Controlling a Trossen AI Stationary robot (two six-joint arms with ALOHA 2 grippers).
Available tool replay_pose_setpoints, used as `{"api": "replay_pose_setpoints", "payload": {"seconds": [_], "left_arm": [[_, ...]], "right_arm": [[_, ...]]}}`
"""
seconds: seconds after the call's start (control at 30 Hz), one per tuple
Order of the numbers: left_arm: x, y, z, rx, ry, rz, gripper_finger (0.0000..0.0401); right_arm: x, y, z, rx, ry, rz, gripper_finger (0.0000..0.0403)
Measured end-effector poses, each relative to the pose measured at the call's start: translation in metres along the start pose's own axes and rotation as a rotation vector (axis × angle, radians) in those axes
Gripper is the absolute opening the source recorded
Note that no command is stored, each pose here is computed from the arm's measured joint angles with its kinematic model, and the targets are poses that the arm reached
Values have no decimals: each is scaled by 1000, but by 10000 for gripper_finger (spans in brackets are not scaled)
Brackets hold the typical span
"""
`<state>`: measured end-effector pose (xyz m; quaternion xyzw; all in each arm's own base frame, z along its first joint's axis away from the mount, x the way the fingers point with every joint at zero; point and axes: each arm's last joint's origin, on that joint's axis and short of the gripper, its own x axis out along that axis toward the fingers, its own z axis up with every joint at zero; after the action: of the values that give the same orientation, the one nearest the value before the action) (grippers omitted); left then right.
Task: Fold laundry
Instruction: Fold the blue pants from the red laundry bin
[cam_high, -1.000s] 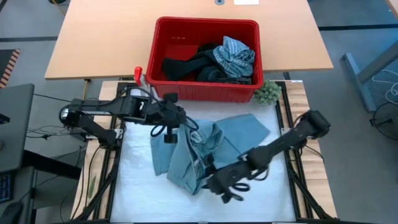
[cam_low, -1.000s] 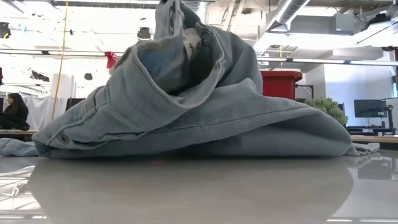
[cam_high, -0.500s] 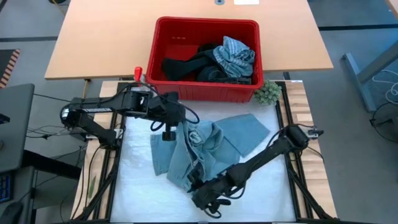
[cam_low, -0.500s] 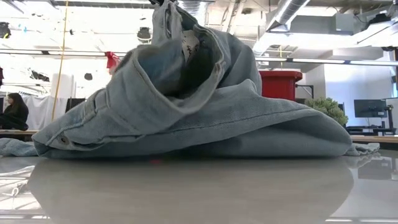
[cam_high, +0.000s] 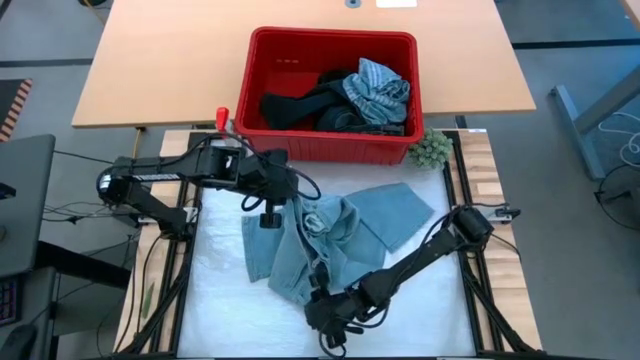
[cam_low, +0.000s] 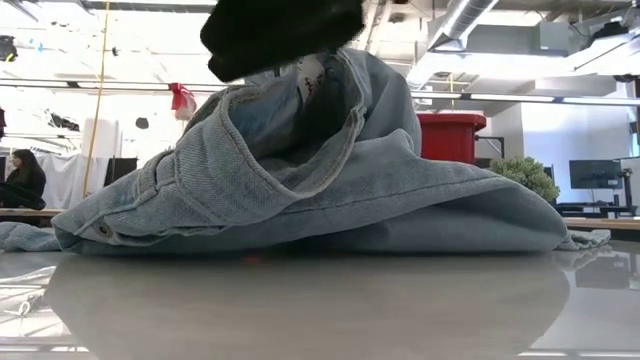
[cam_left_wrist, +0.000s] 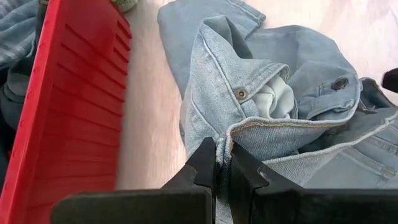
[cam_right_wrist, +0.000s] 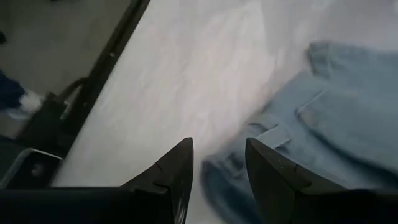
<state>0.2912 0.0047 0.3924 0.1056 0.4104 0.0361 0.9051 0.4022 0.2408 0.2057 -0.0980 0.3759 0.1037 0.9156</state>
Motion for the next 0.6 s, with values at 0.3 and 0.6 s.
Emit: {"api": "replay_pose_setpoints", "payload": {"seconds": [0.3,0.6], "left_arm": [[0,-1,1,-23,-9,-17,0],[-2,-11,3,-36,-25,-62,0]], "right_arm": [[8,23,-17,49,26,-176,170],[35,30,-31,95,8,-231,168]]}}
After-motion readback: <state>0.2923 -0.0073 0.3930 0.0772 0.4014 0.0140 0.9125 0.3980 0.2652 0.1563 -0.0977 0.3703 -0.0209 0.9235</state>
